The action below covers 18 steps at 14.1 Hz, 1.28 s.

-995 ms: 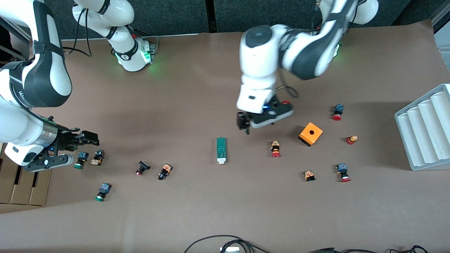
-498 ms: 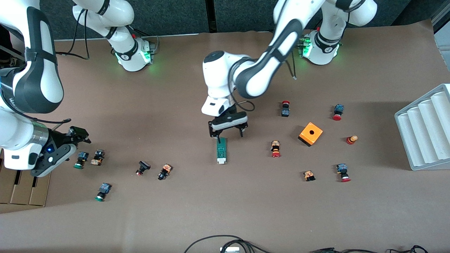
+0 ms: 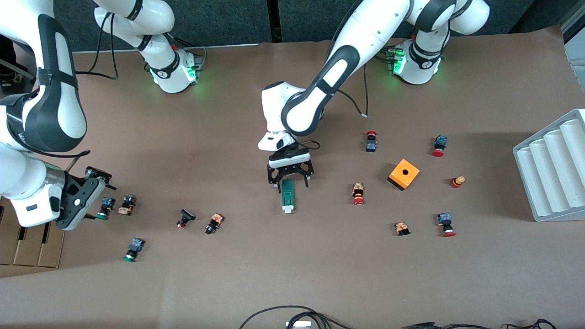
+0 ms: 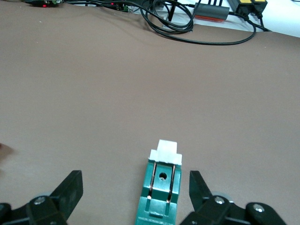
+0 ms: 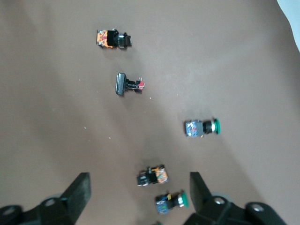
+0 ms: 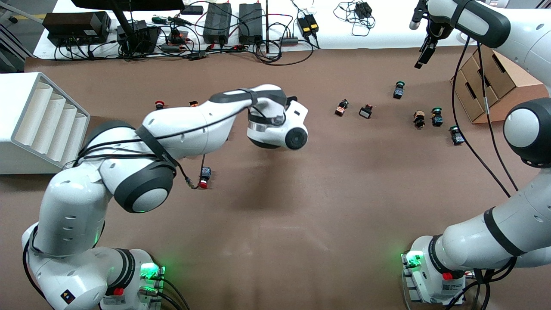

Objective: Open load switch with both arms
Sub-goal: 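Lower the left gripper and grasp the green switch body, then reach the right gripper toward the switch while the left gripper holds it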

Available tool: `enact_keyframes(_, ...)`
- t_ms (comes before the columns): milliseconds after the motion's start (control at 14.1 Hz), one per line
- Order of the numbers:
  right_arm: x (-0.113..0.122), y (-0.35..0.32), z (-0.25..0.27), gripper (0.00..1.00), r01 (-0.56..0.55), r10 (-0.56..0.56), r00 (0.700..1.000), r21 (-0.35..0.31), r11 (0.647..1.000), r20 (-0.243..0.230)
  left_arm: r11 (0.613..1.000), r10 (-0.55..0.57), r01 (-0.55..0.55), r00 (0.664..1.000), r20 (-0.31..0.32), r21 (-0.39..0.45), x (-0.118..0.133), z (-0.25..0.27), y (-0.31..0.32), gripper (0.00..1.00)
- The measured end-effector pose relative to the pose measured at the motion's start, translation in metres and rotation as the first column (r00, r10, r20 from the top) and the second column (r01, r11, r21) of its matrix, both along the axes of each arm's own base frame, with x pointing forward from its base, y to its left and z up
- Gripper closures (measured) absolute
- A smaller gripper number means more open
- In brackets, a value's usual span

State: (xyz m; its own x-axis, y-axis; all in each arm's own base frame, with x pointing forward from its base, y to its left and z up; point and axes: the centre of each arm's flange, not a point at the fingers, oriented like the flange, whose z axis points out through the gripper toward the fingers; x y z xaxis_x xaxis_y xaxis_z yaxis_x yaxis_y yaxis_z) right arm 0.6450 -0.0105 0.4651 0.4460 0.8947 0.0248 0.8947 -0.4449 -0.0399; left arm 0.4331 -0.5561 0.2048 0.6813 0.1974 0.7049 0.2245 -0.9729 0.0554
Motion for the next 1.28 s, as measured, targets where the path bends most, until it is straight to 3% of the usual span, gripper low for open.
enact_keyframes(355, 0.005, -0.012, -0.014, 0.0, -0.03, 0.03, 1.0, 0.002, 1.0, -0.009, 0.999, -0.052, 0.052, 0.995, 0.09, 0.009, -0.02, -0.053, -0.003, 0.0)
enact_keyframes(498, 0.005, -0.012, -0.014, 0.02, -0.032, 0.032, 0.999, 0.002, 0.999, -0.007, 0.996, -0.091, 0.088, 0.99, 0.103, 0.035, -0.027, -0.072, -0.002, 0.0)
enact_keyframes(640, 0.005, -0.012, -0.014, 0.15, -0.035, 0.036, 0.999, 0.002, 0.999, -0.007, 0.994, -0.106, 0.101, 0.989, 0.103, 0.047, -0.031, -0.083, -0.002, 0.01)
enact_keyframes(711, 0.005, -0.012, -0.014, 0.15, -0.037, 0.037, 0.999, 0.002, 0.999, -0.007, 0.994, -0.107, 0.102, 0.989, 0.105, 0.046, -0.032, -0.084, -0.002, 0.02)
enact_keyframes(924, 0.005, -0.012, -0.014, 0.12, -0.038, 0.038, 0.999, 0.002, 0.999, -0.007, 0.997, -0.079, 0.079, 0.989, 0.125, 0.008, -0.042, -0.083, -0.011, 0.03)
enact_keyframes(1066, 0.005, -0.012, -0.014, 0.01, -0.039, 0.039, 0.999, 0.002, 0.999, -0.007, 0.998, -0.06, 0.057, 0.986, 0.158, 0.023, -0.055, -0.085, -0.017, 0.05)
enact_keyframes(1279, 0.005, -0.012, -0.014, 0.0, -0.039, 0.039, 0.999, 0.002, 0.999, -0.006, 0.997, -0.078, 0.073, 0.976, 0.201, 0.032, -0.074, -0.102, -0.022, 0.07)
